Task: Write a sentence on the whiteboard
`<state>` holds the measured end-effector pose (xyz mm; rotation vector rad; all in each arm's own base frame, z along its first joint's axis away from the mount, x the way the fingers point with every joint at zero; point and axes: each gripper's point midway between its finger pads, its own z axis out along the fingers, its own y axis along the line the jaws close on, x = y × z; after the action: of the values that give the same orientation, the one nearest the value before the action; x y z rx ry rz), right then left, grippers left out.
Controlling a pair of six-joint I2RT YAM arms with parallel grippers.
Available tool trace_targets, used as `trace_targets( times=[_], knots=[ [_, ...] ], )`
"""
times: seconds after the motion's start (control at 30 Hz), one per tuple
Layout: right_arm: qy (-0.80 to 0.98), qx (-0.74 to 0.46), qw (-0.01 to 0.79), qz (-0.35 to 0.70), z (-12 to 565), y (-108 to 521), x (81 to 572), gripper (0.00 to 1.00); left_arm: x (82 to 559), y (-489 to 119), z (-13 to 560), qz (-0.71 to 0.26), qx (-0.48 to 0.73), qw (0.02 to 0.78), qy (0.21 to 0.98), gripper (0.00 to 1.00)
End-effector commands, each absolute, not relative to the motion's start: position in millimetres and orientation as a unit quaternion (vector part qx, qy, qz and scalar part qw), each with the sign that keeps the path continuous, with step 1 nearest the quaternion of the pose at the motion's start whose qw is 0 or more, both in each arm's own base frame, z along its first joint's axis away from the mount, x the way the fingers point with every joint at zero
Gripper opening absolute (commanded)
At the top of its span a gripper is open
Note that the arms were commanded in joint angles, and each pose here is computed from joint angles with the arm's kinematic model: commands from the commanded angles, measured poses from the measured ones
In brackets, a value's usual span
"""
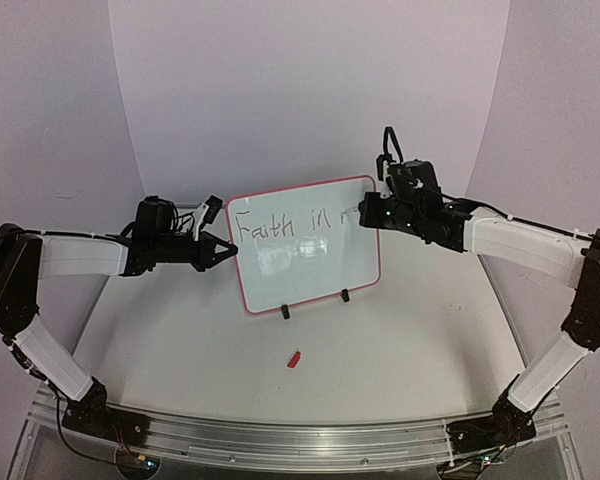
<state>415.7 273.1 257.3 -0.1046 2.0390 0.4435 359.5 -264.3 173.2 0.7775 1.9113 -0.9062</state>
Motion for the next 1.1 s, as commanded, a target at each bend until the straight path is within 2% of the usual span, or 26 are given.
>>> trace_targets(
  times=[0.0,0.67,1.07],
  knots=[
    [0.814,-0.022,0.548,0.190,299.4,263.4,419.7,0.00,370.2,-257.3,159.6,-0.321,0.318,0.436,0.778,0.00],
    [0.849,-0.021,0.500,0.172,248.6,257.2,408.1,0.00,369.0,-257.1,162.3,-0.321,0.319,0.438,0.777,0.00],
    [0.827,-0.017,0.529,0.188,286.5,249.7,400.6,0.00,368.6,-256.6,164.0,-0.320,0.319,0.440,0.776,0.00]
  ],
)
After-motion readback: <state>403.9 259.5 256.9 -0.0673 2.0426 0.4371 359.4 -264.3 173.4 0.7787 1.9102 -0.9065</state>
